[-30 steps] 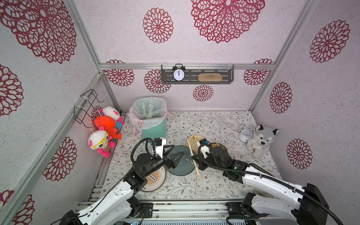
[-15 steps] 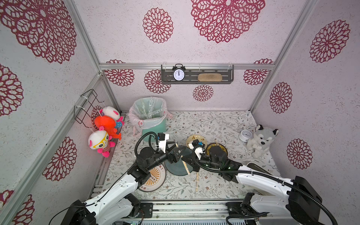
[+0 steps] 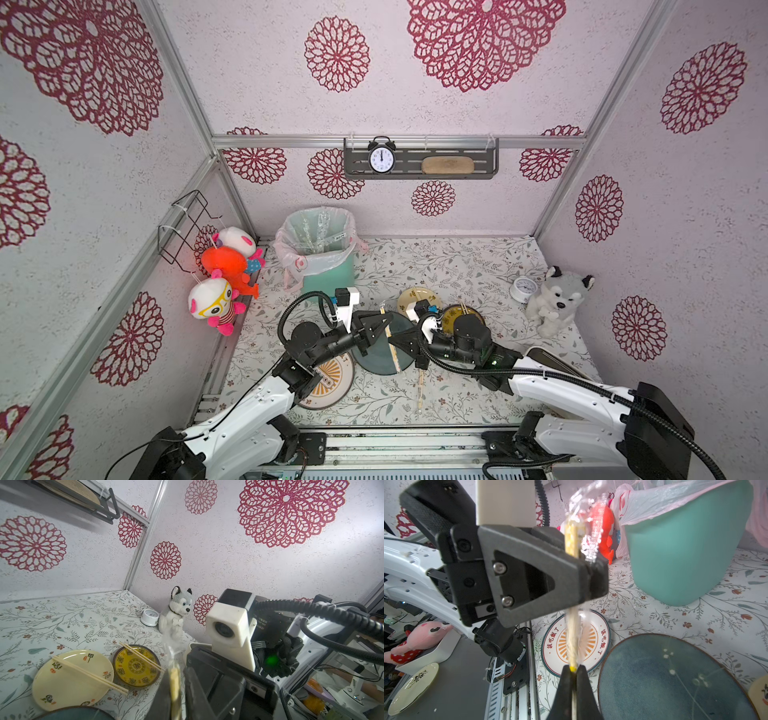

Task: Remove the packaging of disposable chopsticks
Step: Pick up the disposable chopsticks from the center of the board, then remove the packet bag from the disposable chopsticks.

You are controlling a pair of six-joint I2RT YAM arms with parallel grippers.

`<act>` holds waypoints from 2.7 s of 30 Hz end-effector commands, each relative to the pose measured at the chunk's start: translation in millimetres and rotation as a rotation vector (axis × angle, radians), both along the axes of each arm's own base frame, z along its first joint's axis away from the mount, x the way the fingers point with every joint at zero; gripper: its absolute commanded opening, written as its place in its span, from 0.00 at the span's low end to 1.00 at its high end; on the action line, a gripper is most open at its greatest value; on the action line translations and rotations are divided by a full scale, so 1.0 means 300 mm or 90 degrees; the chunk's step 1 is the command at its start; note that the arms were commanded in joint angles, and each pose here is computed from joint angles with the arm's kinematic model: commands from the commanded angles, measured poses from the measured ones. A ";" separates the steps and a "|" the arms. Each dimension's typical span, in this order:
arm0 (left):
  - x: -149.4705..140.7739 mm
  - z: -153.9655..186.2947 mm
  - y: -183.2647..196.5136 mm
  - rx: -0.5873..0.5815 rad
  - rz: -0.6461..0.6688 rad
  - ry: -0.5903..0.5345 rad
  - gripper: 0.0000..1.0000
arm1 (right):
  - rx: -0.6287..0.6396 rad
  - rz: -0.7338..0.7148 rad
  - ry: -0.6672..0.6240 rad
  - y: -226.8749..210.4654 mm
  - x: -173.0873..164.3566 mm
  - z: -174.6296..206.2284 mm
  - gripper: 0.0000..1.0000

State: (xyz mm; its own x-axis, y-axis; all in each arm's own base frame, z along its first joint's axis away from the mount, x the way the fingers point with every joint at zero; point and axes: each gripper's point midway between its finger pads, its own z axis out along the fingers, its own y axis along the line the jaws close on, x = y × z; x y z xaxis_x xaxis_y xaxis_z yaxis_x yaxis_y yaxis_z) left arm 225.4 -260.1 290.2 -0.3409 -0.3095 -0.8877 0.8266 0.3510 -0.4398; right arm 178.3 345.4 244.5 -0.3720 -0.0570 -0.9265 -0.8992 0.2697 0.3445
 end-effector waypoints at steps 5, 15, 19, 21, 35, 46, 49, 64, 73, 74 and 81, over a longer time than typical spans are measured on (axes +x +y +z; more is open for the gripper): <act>-0.028 0.018 -0.008 -0.015 -0.023 -0.011 0.00 | 0.032 0.011 -0.026 0.008 -0.007 0.048 0.00; 0.013 0.110 -0.005 -0.004 0.001 -0.023 0.00 | 0.017 0.007 -0.004 0.008 -0.003 0.002 0.40; 0.026 0.117 -0.006 0.004 0.010 -0.027 0.00 | 0.013 -0.022 -0.013 -0.026 0.001 -0.047 0.41; 0.024 0.120 -0.013 0.008 0.003 -0.033 0.00 | 0.015 -0.014 -0.015 -0.030 -0.009 -0.069 0.40; 0.004 0.118 -0.043 0.009 -0.042 -0.041 0.00 | 0.049 0.046 -0.041 -0.024 -0.066 -0.074 0.31; -0.011 0.120 -0.058 0.015 -0.069 -0.057 0.00 | 0.051 0.051 -0.040 -0.027 -0.072 -0.084 0.12; -0.028 0.135 -0.057 0.009 -0.079 -0.072 0.00 | 0.051 0.050 -0.038 -0.031 -0.073 -0.092 0.10; 0.000 0.171 -0.029 0.001 -0.054 -0.095 0.31 | 0.053 0.067 -0.060 -0.027 -0.085 -0.093 0.00; 0.011 0.115 -0.049 0.022 -0.069 -0.075 0.00 | 0.046 0.051 -0.070 -0.027 -0.068 -0.093 0.00; 0.011 0.101 -0.052 0.022 -0.073 -0.070 0.00 | 0.050 0.050 -0.074 -0.028 -0.068 -0.085 0.00; -0.022 0.021 -0.068 0.019 -0.113 -0.043 0.11 | 0.087 0.044 -0.117 -0.032 -0.064 -0.011 0.00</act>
State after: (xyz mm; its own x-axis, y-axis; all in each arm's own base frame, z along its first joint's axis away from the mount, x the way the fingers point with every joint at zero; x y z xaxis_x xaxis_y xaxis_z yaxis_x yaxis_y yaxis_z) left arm 228.0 -277.2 315.4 -0.2830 -0.2566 -0.9242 0.9040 0.2506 -0.3464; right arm 157.6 334.4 195.6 -0.3242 -0.0653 -0.9437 -0.9304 0.2022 0.3057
